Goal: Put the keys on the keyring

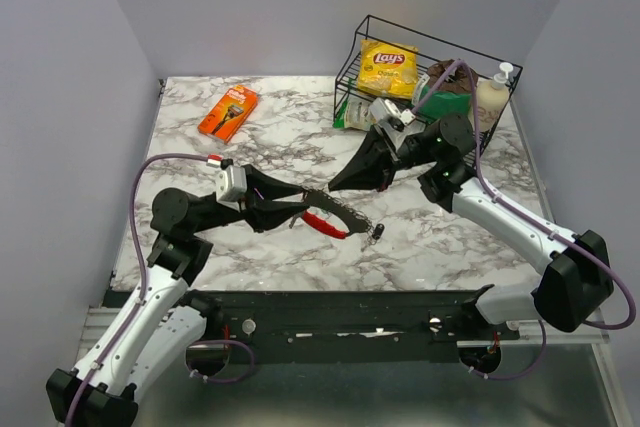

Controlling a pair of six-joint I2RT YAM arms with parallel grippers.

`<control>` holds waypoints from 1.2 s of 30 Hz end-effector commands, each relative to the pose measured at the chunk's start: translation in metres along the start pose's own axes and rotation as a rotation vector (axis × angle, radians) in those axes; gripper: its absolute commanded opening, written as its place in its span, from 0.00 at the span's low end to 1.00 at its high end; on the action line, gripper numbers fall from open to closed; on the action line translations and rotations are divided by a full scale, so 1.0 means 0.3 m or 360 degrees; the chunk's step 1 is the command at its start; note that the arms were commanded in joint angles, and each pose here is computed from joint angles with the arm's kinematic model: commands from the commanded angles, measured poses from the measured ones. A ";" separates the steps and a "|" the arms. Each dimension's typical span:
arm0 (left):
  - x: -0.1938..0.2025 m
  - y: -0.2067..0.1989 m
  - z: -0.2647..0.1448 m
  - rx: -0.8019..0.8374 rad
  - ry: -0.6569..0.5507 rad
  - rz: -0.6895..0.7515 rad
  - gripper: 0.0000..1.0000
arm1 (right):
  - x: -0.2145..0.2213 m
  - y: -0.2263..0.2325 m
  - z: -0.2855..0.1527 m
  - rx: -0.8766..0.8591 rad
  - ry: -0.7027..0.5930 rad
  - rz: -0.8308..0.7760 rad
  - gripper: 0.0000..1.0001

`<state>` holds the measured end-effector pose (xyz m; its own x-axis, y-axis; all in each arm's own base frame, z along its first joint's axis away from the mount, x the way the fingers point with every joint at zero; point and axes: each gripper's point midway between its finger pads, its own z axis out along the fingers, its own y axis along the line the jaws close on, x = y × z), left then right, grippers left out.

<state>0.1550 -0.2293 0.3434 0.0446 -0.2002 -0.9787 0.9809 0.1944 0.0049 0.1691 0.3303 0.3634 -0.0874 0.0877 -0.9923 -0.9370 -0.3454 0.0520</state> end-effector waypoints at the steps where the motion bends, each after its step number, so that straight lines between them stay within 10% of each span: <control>1: -0.108 -0.063 0.001 0.0120 -0.0086 0.0115 0.44 | -0.038 -0.017 0.003 0.0060 -0.0079 -0.0055 0.01; 36: -0.009 0.017 0.025 0.0036 0.0003 -0.0017 0.37 | 0.045 -0.075 0.009 0.0076 -0.0053 0.0072 0.01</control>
<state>0.1621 -0.2326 0.3520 0.0390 -0.1981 -0.9794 0.9811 0.1935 -0.0001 0.1842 0.3398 0.3470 -0.1482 0.0845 -0.9853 -0.9422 -0.3148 0.1147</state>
